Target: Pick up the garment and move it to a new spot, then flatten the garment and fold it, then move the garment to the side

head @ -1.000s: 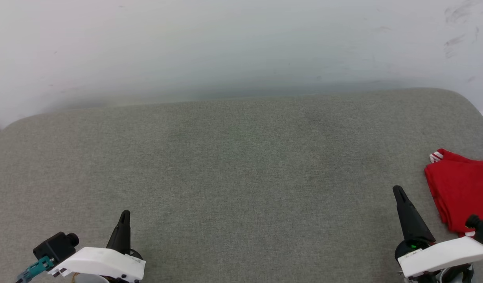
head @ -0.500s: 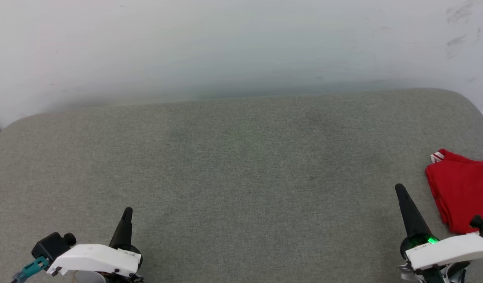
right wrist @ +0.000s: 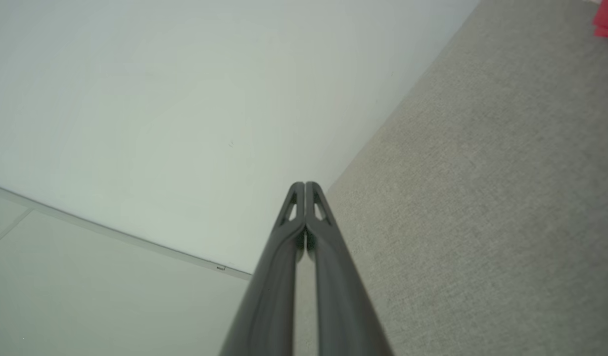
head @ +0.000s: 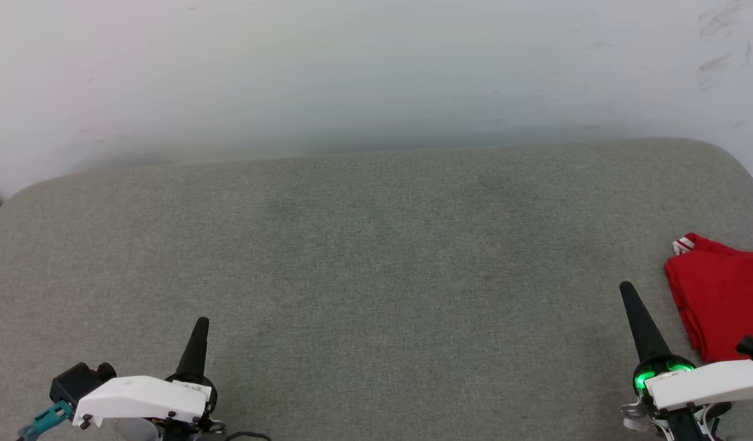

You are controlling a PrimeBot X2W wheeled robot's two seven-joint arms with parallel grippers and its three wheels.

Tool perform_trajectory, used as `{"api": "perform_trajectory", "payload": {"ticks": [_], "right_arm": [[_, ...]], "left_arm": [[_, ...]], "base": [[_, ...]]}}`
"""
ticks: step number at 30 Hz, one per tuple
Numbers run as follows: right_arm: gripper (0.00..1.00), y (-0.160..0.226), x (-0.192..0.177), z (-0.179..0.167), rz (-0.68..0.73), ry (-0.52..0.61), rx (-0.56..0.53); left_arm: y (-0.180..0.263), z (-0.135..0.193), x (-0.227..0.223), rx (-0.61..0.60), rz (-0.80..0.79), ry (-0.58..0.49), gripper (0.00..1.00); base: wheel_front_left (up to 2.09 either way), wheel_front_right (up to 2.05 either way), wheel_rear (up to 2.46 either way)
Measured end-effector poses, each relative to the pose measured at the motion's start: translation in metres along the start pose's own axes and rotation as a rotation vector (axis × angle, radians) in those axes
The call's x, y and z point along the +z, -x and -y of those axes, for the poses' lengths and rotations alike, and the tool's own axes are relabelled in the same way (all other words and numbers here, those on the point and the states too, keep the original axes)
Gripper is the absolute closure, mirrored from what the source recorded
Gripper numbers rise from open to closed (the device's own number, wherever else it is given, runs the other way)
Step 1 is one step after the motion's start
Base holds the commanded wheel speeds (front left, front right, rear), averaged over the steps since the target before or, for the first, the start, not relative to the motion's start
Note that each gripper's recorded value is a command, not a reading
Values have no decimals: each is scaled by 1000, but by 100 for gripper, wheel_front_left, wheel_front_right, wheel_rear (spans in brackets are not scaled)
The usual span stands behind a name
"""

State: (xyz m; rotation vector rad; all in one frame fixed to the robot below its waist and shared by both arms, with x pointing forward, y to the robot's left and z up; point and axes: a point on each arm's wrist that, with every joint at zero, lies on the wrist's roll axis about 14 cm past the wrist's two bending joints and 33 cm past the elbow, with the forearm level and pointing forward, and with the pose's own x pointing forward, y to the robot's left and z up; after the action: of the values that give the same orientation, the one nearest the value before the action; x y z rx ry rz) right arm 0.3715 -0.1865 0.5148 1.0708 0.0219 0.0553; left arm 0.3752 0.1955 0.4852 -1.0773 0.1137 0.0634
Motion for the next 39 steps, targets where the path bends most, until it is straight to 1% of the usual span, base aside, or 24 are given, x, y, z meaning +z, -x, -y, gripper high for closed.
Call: {"api": "perform_trajectory", "payload": {"ticks": [12, 39], "right_arm": [[100, -4, 2, 4, 11, -120, -9], [100, -10, 6, 12, 33, -349, -27]], "left_arm": [[-3, 4, 2, -19, 4, 124, 100], [-8, 11, 9, -69, 17, 349, 100]], "base": [[0, 0, 0], [0, 0, 0]]}}
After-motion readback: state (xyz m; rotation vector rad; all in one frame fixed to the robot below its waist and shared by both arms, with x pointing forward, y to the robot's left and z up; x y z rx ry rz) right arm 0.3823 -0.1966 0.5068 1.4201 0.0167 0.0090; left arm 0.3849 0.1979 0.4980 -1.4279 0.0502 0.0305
